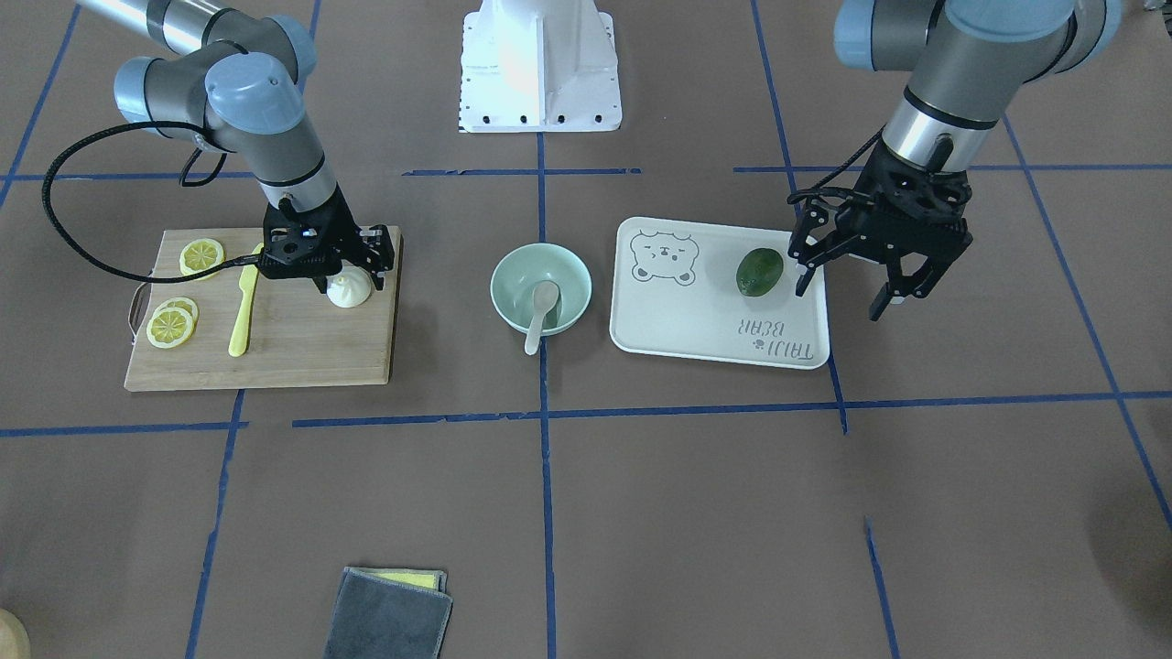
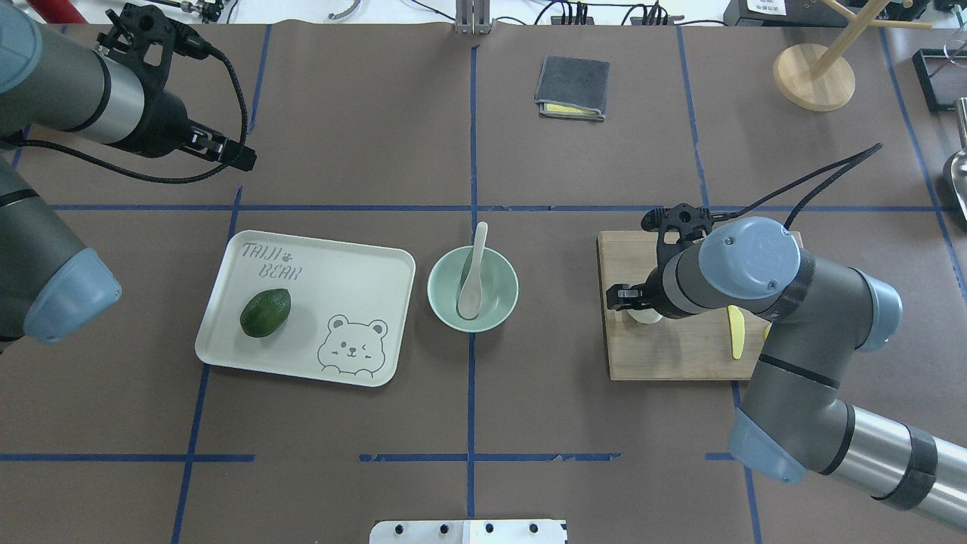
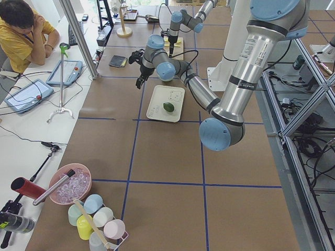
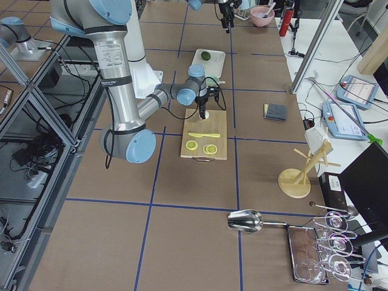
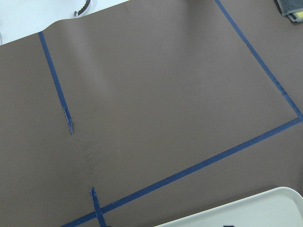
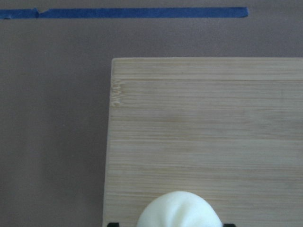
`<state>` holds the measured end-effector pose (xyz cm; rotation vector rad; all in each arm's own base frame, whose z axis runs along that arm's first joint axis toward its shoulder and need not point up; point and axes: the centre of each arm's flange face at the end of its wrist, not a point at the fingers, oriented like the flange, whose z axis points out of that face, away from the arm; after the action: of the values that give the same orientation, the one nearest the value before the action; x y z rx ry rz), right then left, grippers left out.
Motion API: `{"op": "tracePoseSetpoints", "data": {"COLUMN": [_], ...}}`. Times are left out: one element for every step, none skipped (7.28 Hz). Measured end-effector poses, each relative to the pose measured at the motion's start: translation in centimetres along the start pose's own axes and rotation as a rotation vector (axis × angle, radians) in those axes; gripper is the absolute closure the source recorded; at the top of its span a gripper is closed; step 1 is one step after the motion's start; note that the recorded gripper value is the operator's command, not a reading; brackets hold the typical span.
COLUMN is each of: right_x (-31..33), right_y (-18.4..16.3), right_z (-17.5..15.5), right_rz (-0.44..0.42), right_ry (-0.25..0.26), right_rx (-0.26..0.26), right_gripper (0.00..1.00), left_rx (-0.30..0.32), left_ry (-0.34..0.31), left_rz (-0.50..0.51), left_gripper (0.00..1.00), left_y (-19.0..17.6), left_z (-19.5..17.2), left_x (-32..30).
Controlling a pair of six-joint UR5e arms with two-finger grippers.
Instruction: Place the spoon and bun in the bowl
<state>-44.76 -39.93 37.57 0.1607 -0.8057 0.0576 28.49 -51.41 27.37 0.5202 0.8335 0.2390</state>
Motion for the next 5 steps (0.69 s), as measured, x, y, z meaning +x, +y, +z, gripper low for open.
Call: {"op": "tracePoseSetpoints", "data": {"right_x": [0.0, 0.0, 0.0, -0.2, -0.8], "right_y": [0.0, -0.1, -0.1, -0.2, -0.2], "right_z": [-0.1, -0.1, -0.3, -0.7, -1.8], "right_rz": [0.0, 0.0, 0.001, 0.0, 0.0], "right_ry": [0.0, -0.001, -0.003, -0.01, -0.021], "right_rx": [0.001, 0.002, 0.004, 0.008, 0.013], "right_gripper": [0.5, 0.51, 0.5, 0.5, 0.5], "left_rx": [-0.004, -0.009, -0.012, -0.012, -0.012], "left_ry": [-0.002, -0.005, -0.006, -0.006, -0.006], "left_rz": [-0.002, -0.006, -0.008, -0.008, -0.009], "left_gripper": [0.17, 0.17, 0.16, 0.16, 0.13], "left_y": [0.0, 0.0, 0.0, 0.0, 0.0], "left_z": [0.3, 0.6, 0.8, 0.8, 0.8], "left_x": [-0.1, -0.2, -0.3, -0.3, -0.3]}}
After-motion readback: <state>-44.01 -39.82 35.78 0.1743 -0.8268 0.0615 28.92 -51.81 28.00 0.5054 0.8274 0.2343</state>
